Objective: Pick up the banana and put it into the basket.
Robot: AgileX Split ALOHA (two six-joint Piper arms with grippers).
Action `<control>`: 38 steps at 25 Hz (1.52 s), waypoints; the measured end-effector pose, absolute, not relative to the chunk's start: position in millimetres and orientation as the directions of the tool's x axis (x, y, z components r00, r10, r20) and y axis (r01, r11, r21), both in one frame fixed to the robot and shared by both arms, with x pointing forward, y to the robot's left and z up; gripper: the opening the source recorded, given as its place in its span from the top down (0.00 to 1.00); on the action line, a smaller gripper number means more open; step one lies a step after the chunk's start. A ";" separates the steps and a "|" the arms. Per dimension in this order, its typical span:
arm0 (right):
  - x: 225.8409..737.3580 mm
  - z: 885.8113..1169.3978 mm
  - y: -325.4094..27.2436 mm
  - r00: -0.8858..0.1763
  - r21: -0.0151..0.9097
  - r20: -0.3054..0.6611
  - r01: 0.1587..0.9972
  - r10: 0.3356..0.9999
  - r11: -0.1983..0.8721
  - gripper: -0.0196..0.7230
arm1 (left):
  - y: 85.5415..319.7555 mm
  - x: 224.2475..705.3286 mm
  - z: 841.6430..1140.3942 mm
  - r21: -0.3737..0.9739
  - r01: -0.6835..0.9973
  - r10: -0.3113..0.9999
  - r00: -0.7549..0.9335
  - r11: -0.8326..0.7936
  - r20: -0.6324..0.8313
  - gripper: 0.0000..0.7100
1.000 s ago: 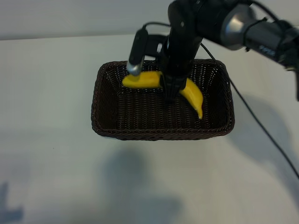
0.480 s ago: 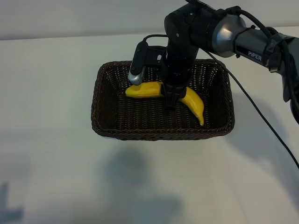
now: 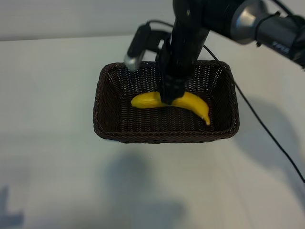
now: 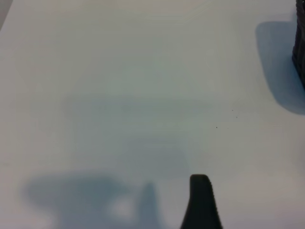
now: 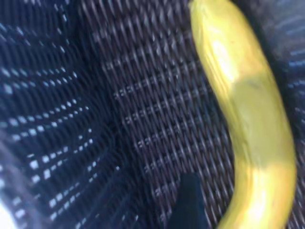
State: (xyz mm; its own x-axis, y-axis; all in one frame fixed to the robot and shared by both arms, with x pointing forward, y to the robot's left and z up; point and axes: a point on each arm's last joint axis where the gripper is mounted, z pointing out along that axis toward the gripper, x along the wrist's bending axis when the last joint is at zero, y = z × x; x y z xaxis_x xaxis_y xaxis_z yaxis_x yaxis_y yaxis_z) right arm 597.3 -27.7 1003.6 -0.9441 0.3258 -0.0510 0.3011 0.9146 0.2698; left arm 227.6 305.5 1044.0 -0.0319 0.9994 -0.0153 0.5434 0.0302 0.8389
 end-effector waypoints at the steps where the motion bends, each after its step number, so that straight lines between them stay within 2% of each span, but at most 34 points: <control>1: 598.3 1011.6 -29.6 -0.936 0.269 -0.049 0.324 0.349 0.907 0.16 | 305.5 227.6 1044.0 0.839 0.543 0.999 -0.032 0.030 -0.015 0.22; 5: 615.7 1031.9 -51.2 -0.882 0.266 -0.062 0.437 0.467 0.860 0.18 | 305.5 227.7 1044.1 0.839 0.543 0.999 -0.032 0.031 -0.016 0.22; 10: 650.4 1043.0 -106.4 -0.748 0.301 -0.058 0.618 0.661 0.726 0.18 | 305.5 227.8 1043.8 0.839 0.544 0.999 -0.032 0.031 -0.016 0.22; 15: 677.3 1043.1 -179.2 -0.515 0.308 -0.008 0.814 0.857 0.492 0.18 | 305.5 227.8 1043.8 0.839 0.544 0.999 -0.032 0.031 -0.016 0.22; 19: 689.3 1043.3 -237.4 -0.242 0.307 0.067 0.928 0.968 0.211 0.18 | 305.5 227.8 1043.8 0.839 0.544 0.999 -0.032 0.031 -0.016 0.22; 21: 692.1 1043.3 -263.2 -0.114 0.301 0.092 0.950 0.989 0.081 0.18 | 305.5 227.8 1043.8 0.839 0.544 0.999 -0.032 0.031 -0.016 0.22; 24: 693.4 1043.3 -287.8 -0.035 0.298 0.100 0.955 0.994 0.003 0.18 | 305.5 227.8 1043.8 0.839 0.544 0.999 -0.032 0.031 -0.016 0.22; 32: 680.1 1047.0 -294.0 -0.040 0.282 0.089 0.959 0.995 0.013 0.18 | 305.5 227.8 1043.8 0.839 0.544 0.999 -0.032 0.031 -0.016 0.22; 38: 613.9 1069.0 -298.0 -0.060 0.244 0.031 0.968 0.998 0.051 0.18 | 305.5 227.8 1043.8 0.839 0.544 0.999 -0.032 0.031 -0.016 0.22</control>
State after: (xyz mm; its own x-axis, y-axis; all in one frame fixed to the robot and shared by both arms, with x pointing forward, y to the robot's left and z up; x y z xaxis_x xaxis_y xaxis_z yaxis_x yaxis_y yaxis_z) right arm 613.9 -298.0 1069.0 -0.0604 0.9977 0.0312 0.9685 0.0510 0.2438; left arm 227.8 305.5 1043.8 -0.0324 0.9993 -0.0160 0.5435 0.0311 0.8388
